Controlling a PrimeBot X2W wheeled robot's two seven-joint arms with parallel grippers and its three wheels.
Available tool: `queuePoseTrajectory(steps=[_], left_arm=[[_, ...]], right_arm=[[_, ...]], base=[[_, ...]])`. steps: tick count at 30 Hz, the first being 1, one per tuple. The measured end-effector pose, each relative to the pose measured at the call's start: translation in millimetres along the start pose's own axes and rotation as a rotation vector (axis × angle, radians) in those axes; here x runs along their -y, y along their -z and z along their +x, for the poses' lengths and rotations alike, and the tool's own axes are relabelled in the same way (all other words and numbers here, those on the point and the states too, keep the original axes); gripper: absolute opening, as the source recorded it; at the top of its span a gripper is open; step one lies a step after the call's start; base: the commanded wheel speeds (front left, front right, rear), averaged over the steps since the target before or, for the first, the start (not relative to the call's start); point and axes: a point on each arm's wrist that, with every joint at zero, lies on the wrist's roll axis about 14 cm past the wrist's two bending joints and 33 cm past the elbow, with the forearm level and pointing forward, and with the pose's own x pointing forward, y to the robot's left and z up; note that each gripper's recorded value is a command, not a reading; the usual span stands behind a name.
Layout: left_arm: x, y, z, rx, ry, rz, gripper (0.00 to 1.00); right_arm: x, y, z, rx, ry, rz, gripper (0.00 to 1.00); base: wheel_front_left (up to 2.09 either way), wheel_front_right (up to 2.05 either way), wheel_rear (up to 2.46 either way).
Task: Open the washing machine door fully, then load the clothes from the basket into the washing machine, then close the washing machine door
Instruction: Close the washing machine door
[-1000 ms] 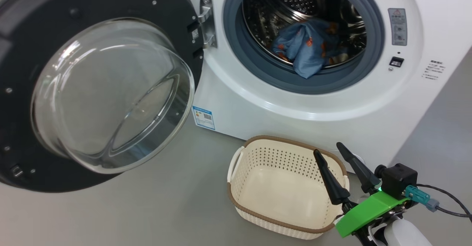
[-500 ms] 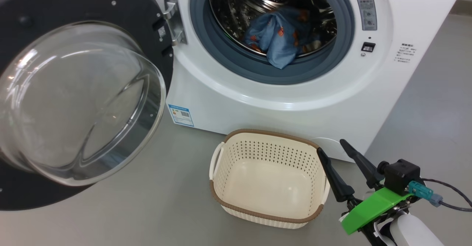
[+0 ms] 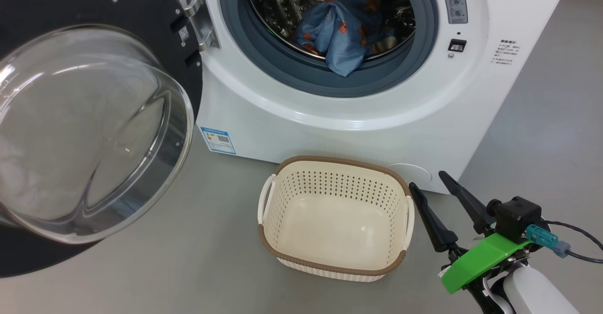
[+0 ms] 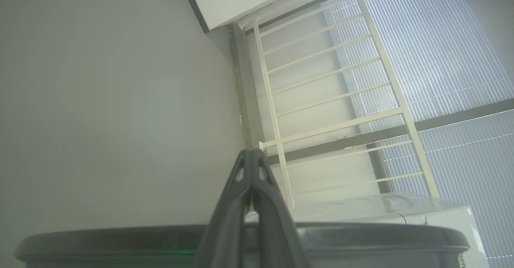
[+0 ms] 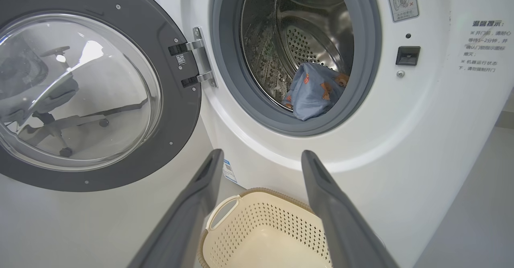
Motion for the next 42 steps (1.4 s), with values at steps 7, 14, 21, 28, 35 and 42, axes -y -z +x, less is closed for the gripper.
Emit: queuePoseTrajectory(steps=[7, 14, 21, 28, 35, 42], left_arm=[[-7.7, 19.5, -6.0, -0.183, -0.028, 0.053, 0.0], [-3.4, 32.4, -21.3, -0.354, 0.006, 0.071, 0.0], [-3.8, 41.5, -42.3, -0.486, 0.04, 0.07, 0.0], [-8.6, 62.9, -71.5, -0.684, 0.063, 0.093, 0.0], [1.3, 97.4, -103.4, -0.88, 0.149, 0.075, 0.0], [29.6, 138.1, -152.9, -1.113, 0.302, 0.064, 0.0]], right_arm=[[-3.7, -3.4, 2.2, 0.01, -0.006, 0.001, 1.0], [-12.7, -6.8, 6.3, 0.02, -0.023, 0.008, 1.0], [-23.7, -10.1, 6.4, 0.027, -0.043, 0.007, 1.0], [-34.8, -13.0, 6.6, 0.033, -0.063, 0.007, 1.0], [-45.8, -12.3, 4.7, 0.033, -0.074, 0.033, 1.0], [-50.5, -18.1, 2.0, 0.047, -0.076, 0.03, 1.0]], base=[[0.0, 0.0, 0.0], [0.0, 0.0, 0.0], [0.0, 0.0, 0.0], [0.0, 0.0, 0.0], [0.0, 0.0, 0.0], [0.0, 0.0, 0.0]])
